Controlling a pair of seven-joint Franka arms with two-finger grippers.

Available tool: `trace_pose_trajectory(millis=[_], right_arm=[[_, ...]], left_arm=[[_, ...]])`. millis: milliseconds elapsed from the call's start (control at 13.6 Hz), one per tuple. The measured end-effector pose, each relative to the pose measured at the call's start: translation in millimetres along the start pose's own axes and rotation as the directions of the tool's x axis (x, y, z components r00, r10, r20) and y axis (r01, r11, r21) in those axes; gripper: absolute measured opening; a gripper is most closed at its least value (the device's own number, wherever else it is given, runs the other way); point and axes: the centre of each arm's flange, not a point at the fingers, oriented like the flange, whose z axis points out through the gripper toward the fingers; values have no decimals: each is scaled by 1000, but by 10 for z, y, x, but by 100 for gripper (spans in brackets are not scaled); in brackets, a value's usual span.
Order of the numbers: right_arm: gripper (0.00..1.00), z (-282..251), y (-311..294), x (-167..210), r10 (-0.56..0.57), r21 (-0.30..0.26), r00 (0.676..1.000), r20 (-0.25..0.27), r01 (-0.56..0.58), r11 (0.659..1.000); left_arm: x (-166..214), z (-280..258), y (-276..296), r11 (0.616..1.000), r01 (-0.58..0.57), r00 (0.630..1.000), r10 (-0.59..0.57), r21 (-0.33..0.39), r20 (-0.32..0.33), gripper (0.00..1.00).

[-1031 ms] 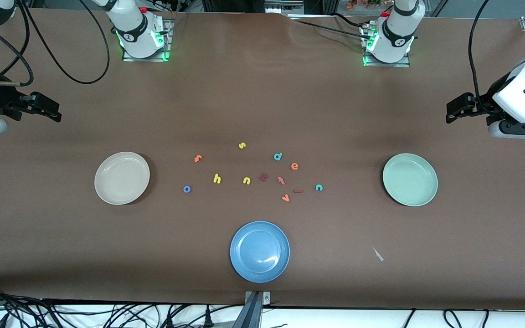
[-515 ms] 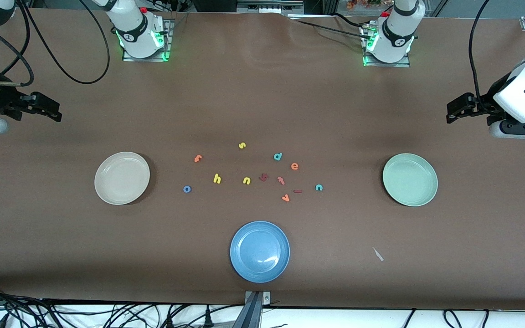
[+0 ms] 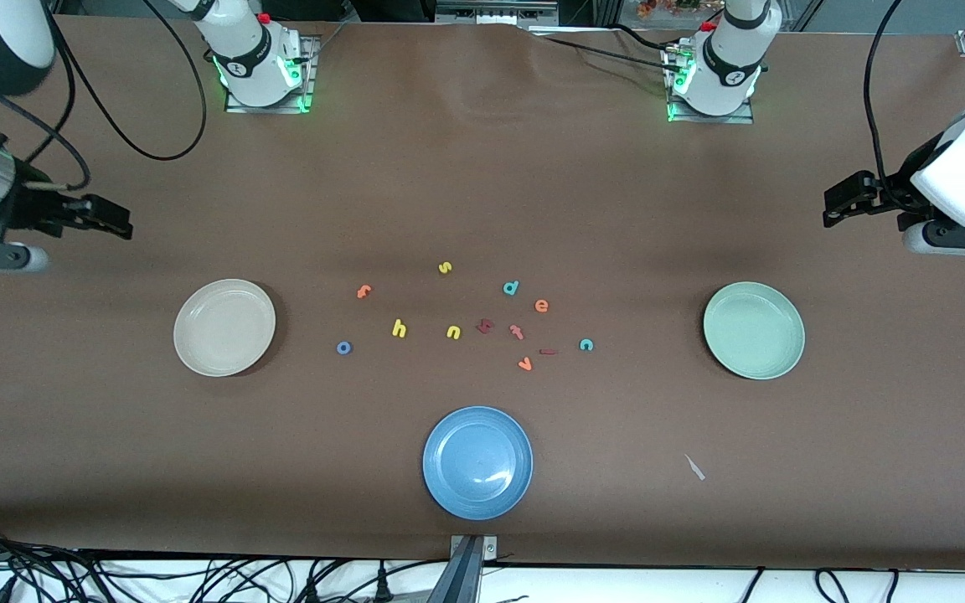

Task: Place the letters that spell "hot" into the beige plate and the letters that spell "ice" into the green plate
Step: 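Grasp the orange 3 with the right gripper while the left gripper grasps the cyan c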

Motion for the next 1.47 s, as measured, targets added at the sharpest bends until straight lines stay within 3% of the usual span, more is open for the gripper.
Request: trace_pose_trajectory(millis=[221,368,589,957,1105,1252,1473], right_arm=[[100,627,-210,268,-28,-11,995,99,29,1000],[100,841,-293,354,-19,-15,992,124,21,1000],[100,1014,-575,362,133,-19,985,112,-131,991],[100,1597,-1226,176,320,-22,944,79,-320,947],[100,1833,-1473,40,401,-4,915,50,-401,916],[100,2038,-1734,-111,460,16,887,31,-461,887],[100,2300,-1921,-244,513,52,858,2,-513,857]], left_arm=[[14,29,24,1000,-4,1000,4,0,5,100],[97,182,79,1000,-14,999,14,-3,30,100],[472,727,240,999,-38,998,39,-16,45,100],[1084,2267,1175,986,-164,983,166,-25,74,100],[1203,2721,1309,984,-172,982,174,-43,72,100],[1240,3018,1470,982,-159,982,168,-105,84,100],[1184,3208,1828,973,-198,973,210,-114,99,100]])
